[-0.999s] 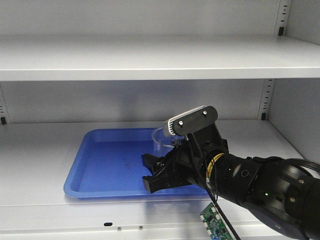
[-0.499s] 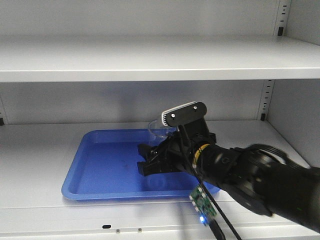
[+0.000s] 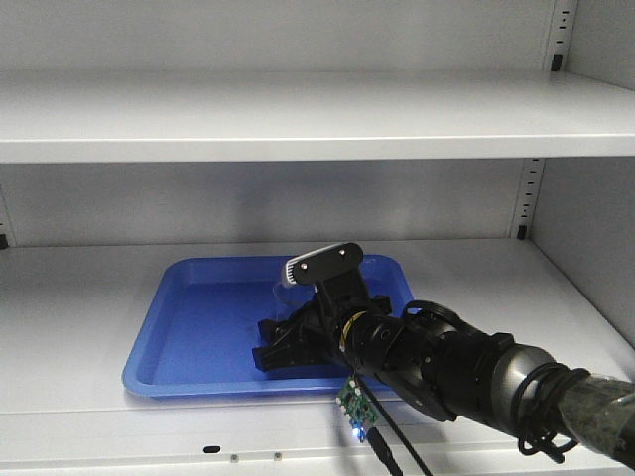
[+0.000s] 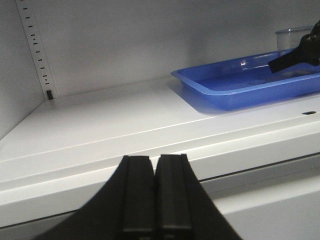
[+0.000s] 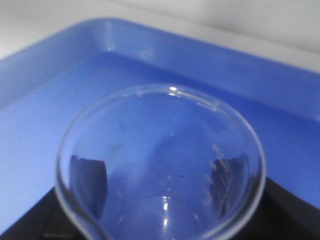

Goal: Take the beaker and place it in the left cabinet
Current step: 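Lower the beaker onto the blue tray and open the right gripper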

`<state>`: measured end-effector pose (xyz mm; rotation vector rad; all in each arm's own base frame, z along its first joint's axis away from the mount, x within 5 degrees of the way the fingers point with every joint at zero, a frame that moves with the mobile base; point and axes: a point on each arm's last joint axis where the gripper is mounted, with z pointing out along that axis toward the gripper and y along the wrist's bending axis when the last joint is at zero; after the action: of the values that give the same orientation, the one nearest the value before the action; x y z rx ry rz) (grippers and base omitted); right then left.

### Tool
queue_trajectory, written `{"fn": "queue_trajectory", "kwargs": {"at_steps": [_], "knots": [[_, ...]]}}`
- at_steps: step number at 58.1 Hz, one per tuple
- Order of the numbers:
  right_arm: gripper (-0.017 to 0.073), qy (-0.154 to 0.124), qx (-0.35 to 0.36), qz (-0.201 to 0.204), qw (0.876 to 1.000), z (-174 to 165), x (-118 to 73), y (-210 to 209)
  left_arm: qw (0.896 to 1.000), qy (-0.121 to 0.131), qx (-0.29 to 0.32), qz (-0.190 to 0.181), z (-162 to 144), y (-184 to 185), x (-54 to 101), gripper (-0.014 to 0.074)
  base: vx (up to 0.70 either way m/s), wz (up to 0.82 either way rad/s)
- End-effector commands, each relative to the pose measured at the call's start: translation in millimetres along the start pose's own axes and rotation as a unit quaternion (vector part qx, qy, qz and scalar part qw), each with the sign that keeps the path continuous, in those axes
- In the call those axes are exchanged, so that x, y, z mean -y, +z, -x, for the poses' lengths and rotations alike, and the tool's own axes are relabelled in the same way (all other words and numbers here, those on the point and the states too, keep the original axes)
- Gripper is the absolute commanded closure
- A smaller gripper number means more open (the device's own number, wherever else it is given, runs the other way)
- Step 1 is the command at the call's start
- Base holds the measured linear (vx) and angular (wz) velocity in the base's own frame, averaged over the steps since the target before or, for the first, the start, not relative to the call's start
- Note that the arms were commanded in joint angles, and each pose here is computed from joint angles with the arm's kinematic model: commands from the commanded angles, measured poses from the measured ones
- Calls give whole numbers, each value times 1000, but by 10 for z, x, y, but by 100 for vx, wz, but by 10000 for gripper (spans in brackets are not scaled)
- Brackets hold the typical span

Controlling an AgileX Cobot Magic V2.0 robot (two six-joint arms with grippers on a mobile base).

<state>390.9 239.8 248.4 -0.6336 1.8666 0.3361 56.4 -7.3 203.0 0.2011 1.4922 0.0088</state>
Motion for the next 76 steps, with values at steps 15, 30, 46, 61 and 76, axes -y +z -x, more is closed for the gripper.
{"fn": "queue_trajectory", "kwargs": {"at_steps": [15, 30, 46, 61, 76], "knots": [[133, 0, 74, 8, 997, 365, 21, -158, 999, -3, 39, 3, 26, -13, 0, 592, 0, 0], [-169, 0, 76, 9, 997, 369, 20, -158, 999, -3, 39, 3, 26, -13, 0, 592, 0, 0], [-122, -1, 97, 8, 995, 512, 26, -290, 999, -3, 39, 3, 26, -13, 0, 592, 0, 0], [-31, -4, 142, 4, 990, 808, 36, -628, 999, -3, 39, 3, 26, -13, 0, 592, 0, 0], [59, -7, 170, 12, 985, 853, 3, -1068, 999, -3, 39, 3, 26, -13, 0, 592, 0, 0]]}}
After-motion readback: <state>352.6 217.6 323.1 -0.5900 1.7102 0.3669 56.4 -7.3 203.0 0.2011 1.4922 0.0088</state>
